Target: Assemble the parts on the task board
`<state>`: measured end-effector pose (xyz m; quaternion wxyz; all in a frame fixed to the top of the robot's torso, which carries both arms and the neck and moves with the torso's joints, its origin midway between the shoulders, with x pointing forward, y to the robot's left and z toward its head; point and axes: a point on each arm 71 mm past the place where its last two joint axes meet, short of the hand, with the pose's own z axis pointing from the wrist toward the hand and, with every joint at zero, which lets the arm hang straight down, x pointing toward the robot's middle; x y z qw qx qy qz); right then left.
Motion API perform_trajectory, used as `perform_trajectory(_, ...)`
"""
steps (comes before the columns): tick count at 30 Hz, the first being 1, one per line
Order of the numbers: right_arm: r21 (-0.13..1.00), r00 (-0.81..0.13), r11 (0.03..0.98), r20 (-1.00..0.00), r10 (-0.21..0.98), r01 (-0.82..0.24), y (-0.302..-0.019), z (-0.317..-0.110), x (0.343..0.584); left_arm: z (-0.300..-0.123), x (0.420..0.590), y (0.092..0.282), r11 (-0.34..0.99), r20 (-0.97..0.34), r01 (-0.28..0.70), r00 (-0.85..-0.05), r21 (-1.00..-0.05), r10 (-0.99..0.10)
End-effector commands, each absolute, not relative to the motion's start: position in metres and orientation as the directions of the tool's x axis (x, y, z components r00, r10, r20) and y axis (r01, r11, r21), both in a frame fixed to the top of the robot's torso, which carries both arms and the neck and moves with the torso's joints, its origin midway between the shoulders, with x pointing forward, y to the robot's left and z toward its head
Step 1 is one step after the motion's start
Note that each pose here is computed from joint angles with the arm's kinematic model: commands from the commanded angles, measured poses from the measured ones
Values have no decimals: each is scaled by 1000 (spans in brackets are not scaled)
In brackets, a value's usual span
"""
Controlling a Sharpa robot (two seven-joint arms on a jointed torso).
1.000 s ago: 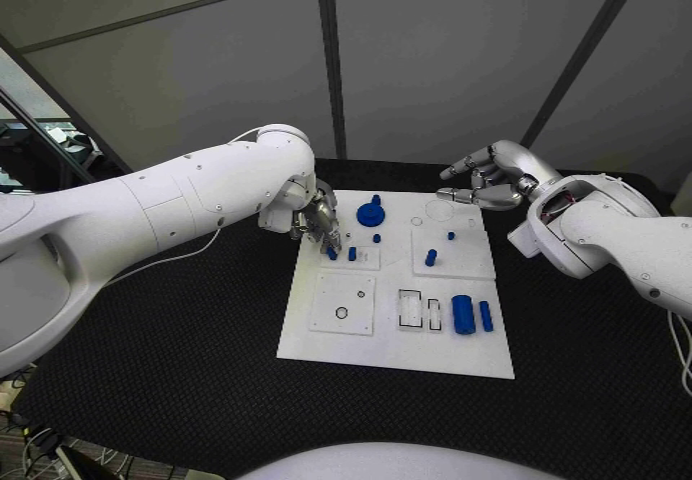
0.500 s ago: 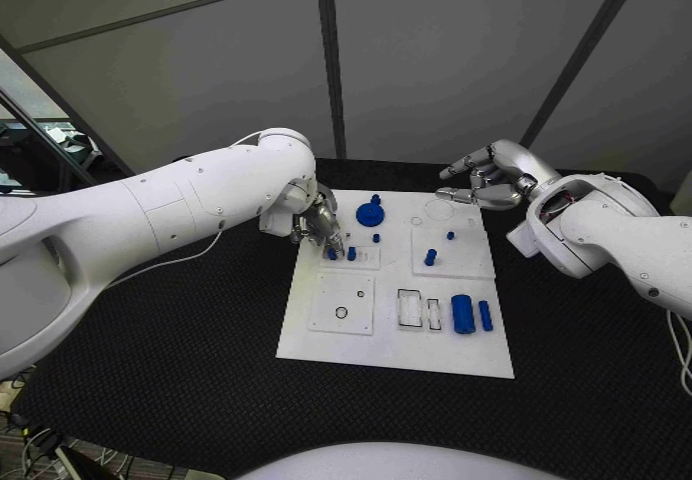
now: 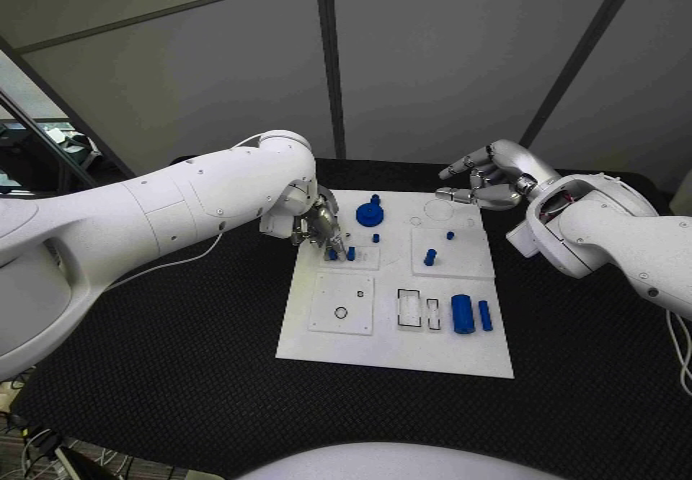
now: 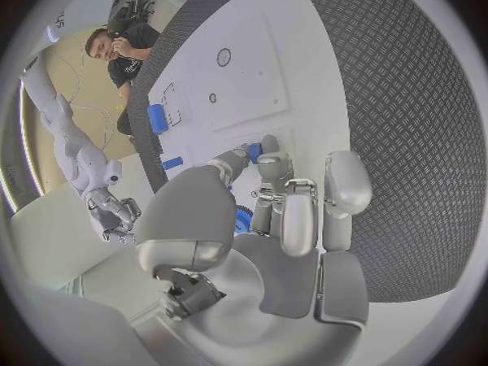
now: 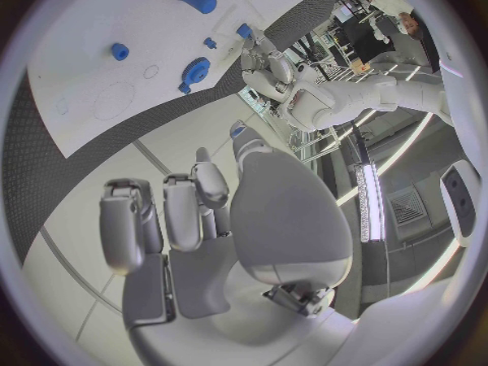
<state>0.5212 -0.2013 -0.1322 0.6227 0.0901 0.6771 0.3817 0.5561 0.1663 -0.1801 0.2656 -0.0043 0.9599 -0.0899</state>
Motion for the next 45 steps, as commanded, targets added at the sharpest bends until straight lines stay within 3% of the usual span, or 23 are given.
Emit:
perform_trajectory(1,629,-208,687,-774,599,-364,-200,-130,521,-179,557,167,982,-517,28,-853,-187,-74)
perform_trajectory(45,628,-206,689,-774,598,-360,-203,-130,521,-179,559,179,981,-518,7,-850,-194,-97)
